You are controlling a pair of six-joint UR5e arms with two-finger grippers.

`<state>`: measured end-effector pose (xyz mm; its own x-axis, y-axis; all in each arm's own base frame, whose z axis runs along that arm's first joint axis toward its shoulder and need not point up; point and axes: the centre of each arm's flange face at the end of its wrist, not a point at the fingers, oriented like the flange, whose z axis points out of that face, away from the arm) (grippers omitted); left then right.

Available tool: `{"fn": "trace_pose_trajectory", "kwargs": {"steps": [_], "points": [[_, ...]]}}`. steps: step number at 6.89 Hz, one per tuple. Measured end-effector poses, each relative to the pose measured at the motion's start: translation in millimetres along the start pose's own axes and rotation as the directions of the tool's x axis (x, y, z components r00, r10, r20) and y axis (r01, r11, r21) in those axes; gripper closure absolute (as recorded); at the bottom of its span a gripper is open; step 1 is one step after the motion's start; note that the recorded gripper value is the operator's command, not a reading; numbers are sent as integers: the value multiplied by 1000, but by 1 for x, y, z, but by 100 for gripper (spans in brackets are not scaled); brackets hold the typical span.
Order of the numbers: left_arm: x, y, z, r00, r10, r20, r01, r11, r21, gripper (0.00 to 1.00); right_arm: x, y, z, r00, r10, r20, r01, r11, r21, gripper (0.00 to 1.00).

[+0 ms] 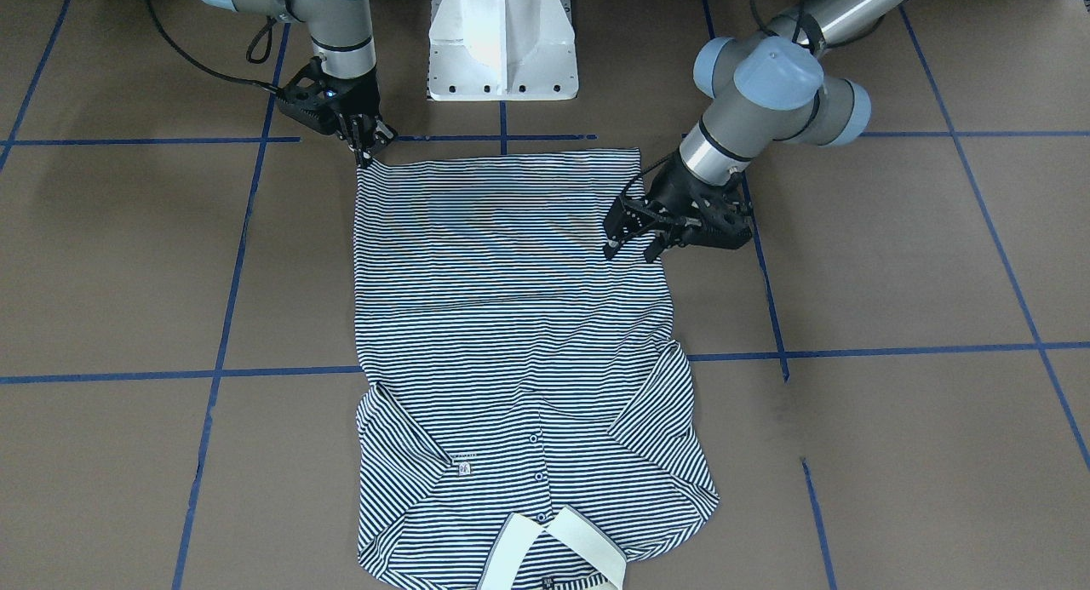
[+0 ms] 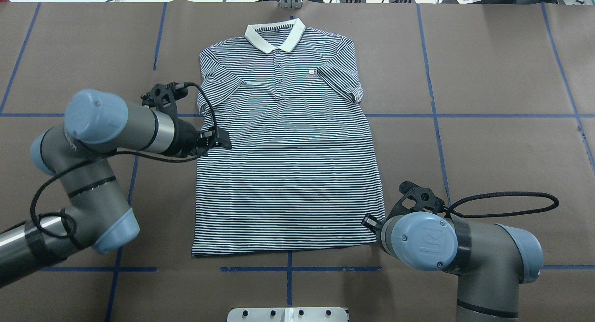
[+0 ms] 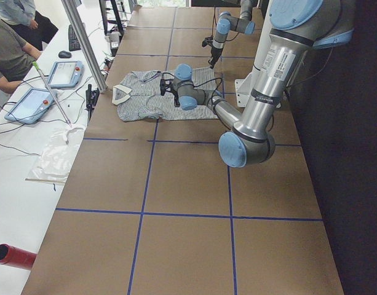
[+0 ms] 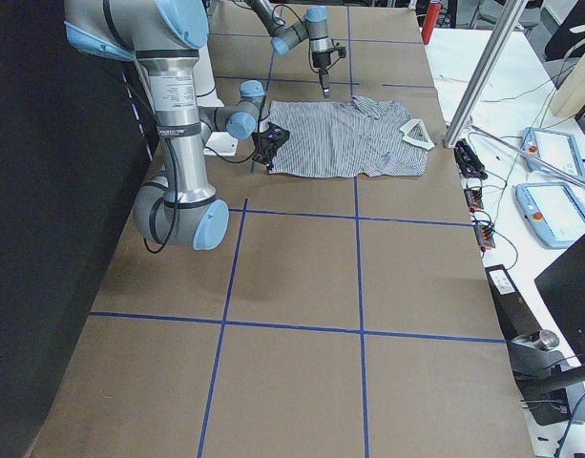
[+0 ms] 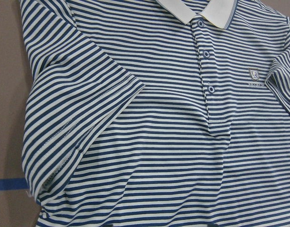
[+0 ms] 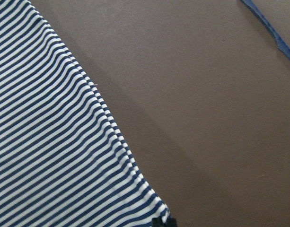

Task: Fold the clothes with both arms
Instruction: 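Lower both grippers to the hem corners nearest the robot and grasp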

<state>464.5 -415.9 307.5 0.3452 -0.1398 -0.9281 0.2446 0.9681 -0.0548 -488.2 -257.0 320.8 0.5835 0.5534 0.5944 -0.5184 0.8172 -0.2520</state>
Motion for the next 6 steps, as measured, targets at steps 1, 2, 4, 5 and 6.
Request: {"fn": "trace_pose_trajectory", "kwargs": {"steps": [1,2,4,5,6], "points": [[4,49,1,998,-44,47,44,999,2,28,1,-1,-3,1000,0,4,0,1000,-2,100],[8,88,2,991,-81,108,81,997,6,30,2,-1,-5,1000,0,6,0,1000,-3,100],[-6,137,12,964,-151,221,152,988,14,30,2,-1,-6,1000,0,7,0,1000,-4,100],[-21,149,13,954,-156,256,158,987,12,30,2,-1,-6,1000,0,9,0,1000,-5,100],[-31,154,12,949,-156,274,160,987,10,30,1,-1,-7,1000,0,10,0,1000,-5,100]]}}
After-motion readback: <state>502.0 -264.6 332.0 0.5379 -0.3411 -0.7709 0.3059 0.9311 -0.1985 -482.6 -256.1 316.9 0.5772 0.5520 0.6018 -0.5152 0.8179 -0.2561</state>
